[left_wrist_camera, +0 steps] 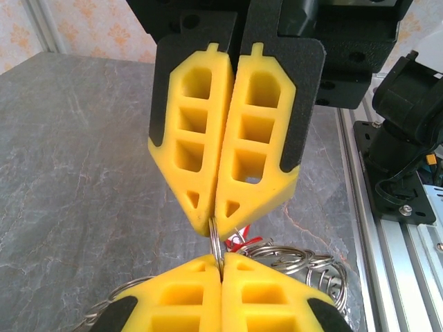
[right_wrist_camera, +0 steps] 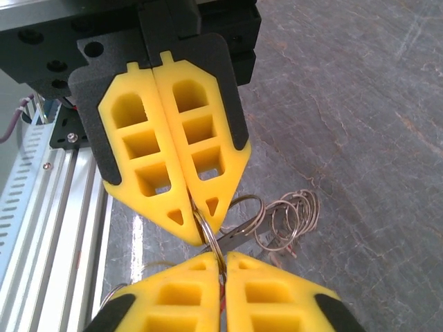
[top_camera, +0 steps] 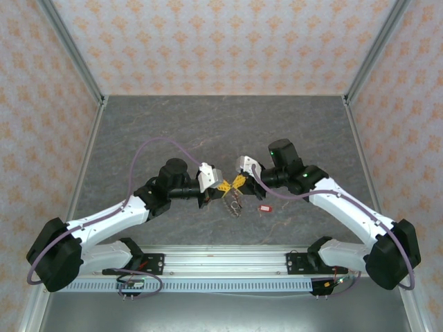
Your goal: Put the keys on the keyring
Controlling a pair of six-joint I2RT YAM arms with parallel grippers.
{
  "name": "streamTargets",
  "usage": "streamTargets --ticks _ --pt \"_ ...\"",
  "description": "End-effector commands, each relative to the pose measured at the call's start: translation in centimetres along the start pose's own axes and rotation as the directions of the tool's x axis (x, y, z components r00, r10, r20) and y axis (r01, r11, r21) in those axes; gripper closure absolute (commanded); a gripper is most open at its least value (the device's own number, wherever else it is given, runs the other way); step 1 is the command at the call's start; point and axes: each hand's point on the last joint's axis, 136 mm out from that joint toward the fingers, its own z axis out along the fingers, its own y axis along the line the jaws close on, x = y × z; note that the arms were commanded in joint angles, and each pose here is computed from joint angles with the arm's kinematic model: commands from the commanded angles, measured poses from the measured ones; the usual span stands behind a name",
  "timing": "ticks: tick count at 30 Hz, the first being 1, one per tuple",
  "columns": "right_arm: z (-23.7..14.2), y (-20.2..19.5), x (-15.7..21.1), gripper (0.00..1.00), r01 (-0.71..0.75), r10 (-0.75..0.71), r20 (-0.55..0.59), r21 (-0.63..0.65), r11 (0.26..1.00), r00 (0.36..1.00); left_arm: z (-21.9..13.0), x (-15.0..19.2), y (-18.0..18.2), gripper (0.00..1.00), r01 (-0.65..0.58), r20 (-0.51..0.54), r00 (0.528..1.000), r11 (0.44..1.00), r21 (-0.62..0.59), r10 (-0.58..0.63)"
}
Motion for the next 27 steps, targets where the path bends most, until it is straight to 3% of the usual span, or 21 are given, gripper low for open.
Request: streamTargets --ticks 1,9,27 --pt "-0.4 -0.2 -1.7 0.97 0.035 -0.035 0.015 0.012 0.999 0.999 -0.1 -2.8 -0.1 1.00 -0.060 0.061 0.996 0.998 0.011 0.059" --pt "-1.3 0.2 -1.3 1.00 0.027 -0.020 -0.138 0.051 0.998 0.990 0.5 -1.1 0.2 0.89 -0.077 -0.045 0.996 0.997 -0.020 0.076" --pt "-1.2 0.4 -0.7 1.00 0.084 -0.053 -0.326 0.082 0.993 0.944 0.9 -1.0 0.2 0.89 -0.080 -0.060 0.995 0.997 -0.023 0.079"
